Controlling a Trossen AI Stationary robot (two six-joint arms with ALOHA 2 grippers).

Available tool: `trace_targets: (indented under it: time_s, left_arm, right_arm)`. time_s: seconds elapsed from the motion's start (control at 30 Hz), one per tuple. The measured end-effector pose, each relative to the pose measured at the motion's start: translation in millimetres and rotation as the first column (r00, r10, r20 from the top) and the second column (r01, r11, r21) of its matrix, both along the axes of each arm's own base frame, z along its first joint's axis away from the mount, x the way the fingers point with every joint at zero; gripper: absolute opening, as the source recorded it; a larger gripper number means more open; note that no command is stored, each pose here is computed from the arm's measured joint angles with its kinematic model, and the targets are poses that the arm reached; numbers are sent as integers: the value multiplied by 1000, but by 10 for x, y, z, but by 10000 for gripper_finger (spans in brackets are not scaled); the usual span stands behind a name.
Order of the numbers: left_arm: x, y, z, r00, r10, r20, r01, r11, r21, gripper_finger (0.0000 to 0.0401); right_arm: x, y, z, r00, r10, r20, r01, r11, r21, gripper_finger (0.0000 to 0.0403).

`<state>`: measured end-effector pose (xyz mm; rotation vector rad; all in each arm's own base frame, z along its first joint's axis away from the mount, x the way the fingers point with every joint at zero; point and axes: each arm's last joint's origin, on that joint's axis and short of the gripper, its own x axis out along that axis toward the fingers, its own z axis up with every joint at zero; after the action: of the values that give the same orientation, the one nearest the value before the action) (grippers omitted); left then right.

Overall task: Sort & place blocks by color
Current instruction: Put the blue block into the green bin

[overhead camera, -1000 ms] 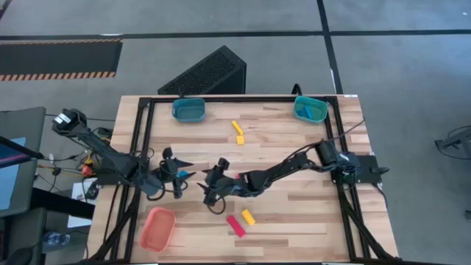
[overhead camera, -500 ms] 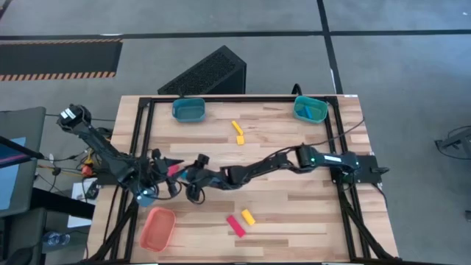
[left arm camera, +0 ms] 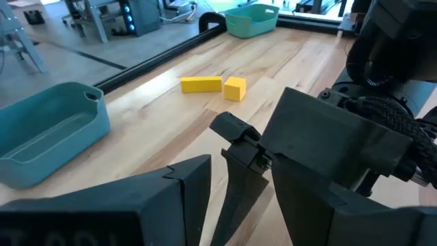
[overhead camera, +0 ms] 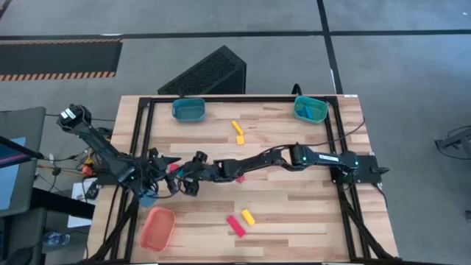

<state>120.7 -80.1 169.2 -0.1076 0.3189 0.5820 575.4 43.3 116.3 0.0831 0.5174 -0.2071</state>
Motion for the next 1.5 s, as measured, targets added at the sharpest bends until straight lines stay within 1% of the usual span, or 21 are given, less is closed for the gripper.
trace_targets:
  time_s: [0.07,0.2,0.3,0.6,0.73,0.9,1.0,1.17,1.37,1.5]
  left_arm:
    - [0,0,0,1000,3,5,-3,1000,-8,148]
    - [-2,1,-5,1000,2,1,-2,1000,-21,148]
    - [-2,-3,-11,1000,-9,-11,9,999,-34,148]
    - [-3,1,-7,1000,1,-1,-1,1000,-22,148]
    - [-3,1,-9,1000,1,0,-1,999,-32,148]
    - [-15,9,-36,1000,11,-14,-11,998,-55,148]
    - [-9,4,-13,999,30,17,-28,997,-77,148]
    - [-15,9,-24,1000,28,7,-28,997,-78,148]
    - [-18,9,-30,1000,23,-3,-23,996,-83,148]
    - [-19,6,-39,1000,11,-21,-13,995,-98,148]
  right_arm:
    - [1,-24,-3,1000,12,-5,-12,1000,6,327]
    - [-9,-111,-48,999,48,-12,-47,996,73,313]
    - [-21,-121,-81,999,40,-25,-38,997,70,307]
    - [-23,-182,-89,999,28,-34,-26,997,73,288]
    - [-25,-191,-92,999,5,-33,-2,996,84,267]
    - [-29,-183,-114,999,19,-42,-15,995,102,228]
    - [-36,-191,-159,999,11,-53,-4,991,130,206]
    - [-34,-213,-152,998,-44,-47,48,995,82,177]
    - [-29,-257,-145,998,-42,-42,45,997,69,137]
    - [-41,-256,-160,997,-42,-65,46,997,65,135]
